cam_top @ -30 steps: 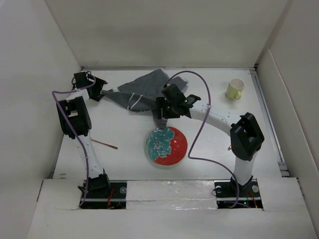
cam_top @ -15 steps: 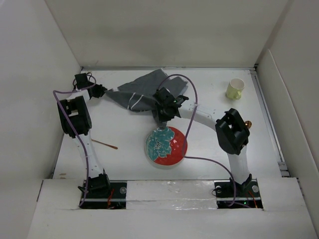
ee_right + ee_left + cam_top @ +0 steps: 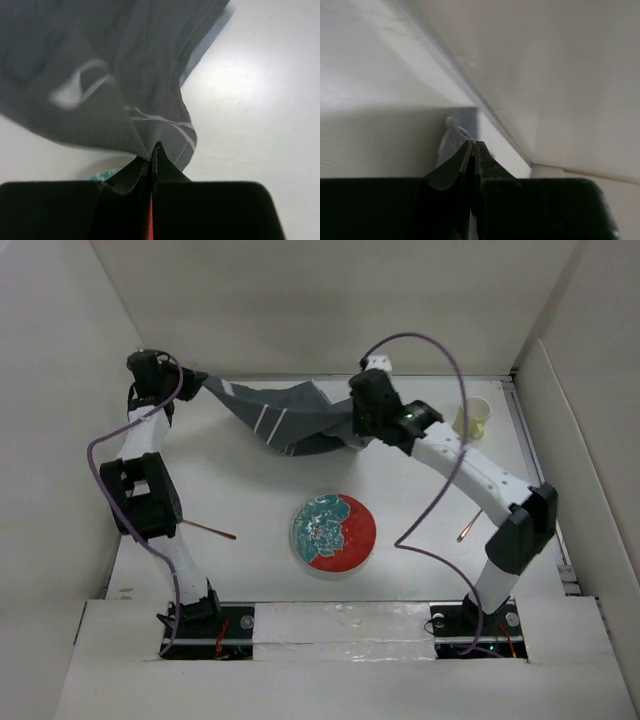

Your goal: Set the dinner table for one person

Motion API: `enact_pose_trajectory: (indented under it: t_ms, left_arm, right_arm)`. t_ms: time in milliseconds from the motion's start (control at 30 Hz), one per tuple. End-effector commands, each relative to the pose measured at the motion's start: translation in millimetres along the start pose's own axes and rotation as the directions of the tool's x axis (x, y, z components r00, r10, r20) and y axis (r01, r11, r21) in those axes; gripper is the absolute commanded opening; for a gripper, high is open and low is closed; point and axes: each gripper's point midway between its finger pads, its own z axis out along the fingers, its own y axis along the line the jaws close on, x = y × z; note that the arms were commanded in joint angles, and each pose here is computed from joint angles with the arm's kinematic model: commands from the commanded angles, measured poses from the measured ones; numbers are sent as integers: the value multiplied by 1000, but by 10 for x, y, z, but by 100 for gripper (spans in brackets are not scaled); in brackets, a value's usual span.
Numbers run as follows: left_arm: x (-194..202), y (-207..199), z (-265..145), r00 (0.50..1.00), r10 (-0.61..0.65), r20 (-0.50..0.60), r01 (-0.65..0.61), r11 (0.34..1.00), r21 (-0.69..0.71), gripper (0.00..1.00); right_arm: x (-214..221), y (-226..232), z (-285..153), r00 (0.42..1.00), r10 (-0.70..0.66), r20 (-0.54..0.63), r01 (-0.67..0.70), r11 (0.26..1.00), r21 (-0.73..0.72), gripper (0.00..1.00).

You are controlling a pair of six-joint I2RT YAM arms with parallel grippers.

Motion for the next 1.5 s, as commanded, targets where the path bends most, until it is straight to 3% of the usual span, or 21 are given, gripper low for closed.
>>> enact_pose_trajectory:
  t_ms: [0, 133, 233, 400, 800, 933, 967, 1000, 1067, 1167, 1300, 1333, 1367, 1400, 1433, 1467]
  left_arm:
    - [-337, -1717, -1264, 966, 140, 217, -213, 908, 362, 0]
    - [-378, -2328, -2137, 923, 155, 352, -314, 833, 455, 0]
    - [-308, -2628, -2636, 905, 171, 390, -364, 786, 500, 0]
    - [-231, -2767, -2983, 890, 182, 419, -399, 756, 519, 0]
    - [-379, -2062, -1973, 925, 164, 344, -295, 878, 376, 0]
    - [-511, -2158, -1696, 938, 135, 320, -263, 877, 402, 0]
    - [-519, -2198, -1650, 944, 130, 304, -254, 873, 416, 0]
    - [-539, -2228, -1566, 953, 108, 282, -226, 873, 433, 0]
    - [-539, -2536, -1721, 952, 103, 290, -245, 824, 512, 0]
    - [-577, -2688, -1814, 948, 93, 303, -252, 800, 544, 0]
    - [-449, -2412, -1787, 940, 121, 320, -282, 805, 522, 0]
    - [-277, -1936, -1501, 959, 119, 259, -232, 852, 470, 0]
    - [-96, -1664, -1445, 959, 136, 249, -245, 837, 489, 0]
    - [-94, -1715, -1519, 956, 138, 258, -254, 829, 498, 0]
    - [161, -1164, -1283, 975, 132, 178, -199, 877, 437, 0]
    - [189, -1004, -1283, 973, 136, 188, -207, 871, 446, 0]
  right_arm:
    - [-1115, -568, -893, 946, 77, 314, -101, 993, 61, 0]
    - [-1636, -912, -1585, 868, 148, 475, -181, 983, 24, 0]
    - [-1875, -1085, -1991, 813, 179, 554, -212, 977, -4, 0]
    - [-2099, -1148, -2165, 777, 205, 595, -214, 975, -58, 0]
    - [-2381, -1188, -1072, 833, 190, 520, -178, 981, -74, 0]
    - [-2620, -1250, -815, 826, 198, 528, -193, 979, -64, 0]
    - [-2886, -1313, -1084, 771, 218, 598, -208, 974, -88, 0]
    - [-2909, -1357, -950, 773, 218, 595, -214, 974, -79, 0]
    - [-3069, -1425, -1107, 724, 244, 645, -226, 968, -112, 0]
    - [-3216, -1504, -1391, 664, 252, 704, -230, 965, -128, 0]
    - [-2926, -1539, -1106, 725, 201, 658, -205, 976, -73, 0]
    - [-2629, -1528, -793, 773, 189, 606, -194, 979, -59, 0]
    - [-2243, -1564, -441, 820, 178, 543, -196, 980, -25, 0]
    - [-2238, -1565, -438, 821, 176, 543, -195, 981, -24, 0]
    - [-1768, -1544, -47, 871, 163, 463, -185, 983, 2, 0]
    - [-1580, -1498, 14, 885, 163, 436, -178, 984, -7, 0]
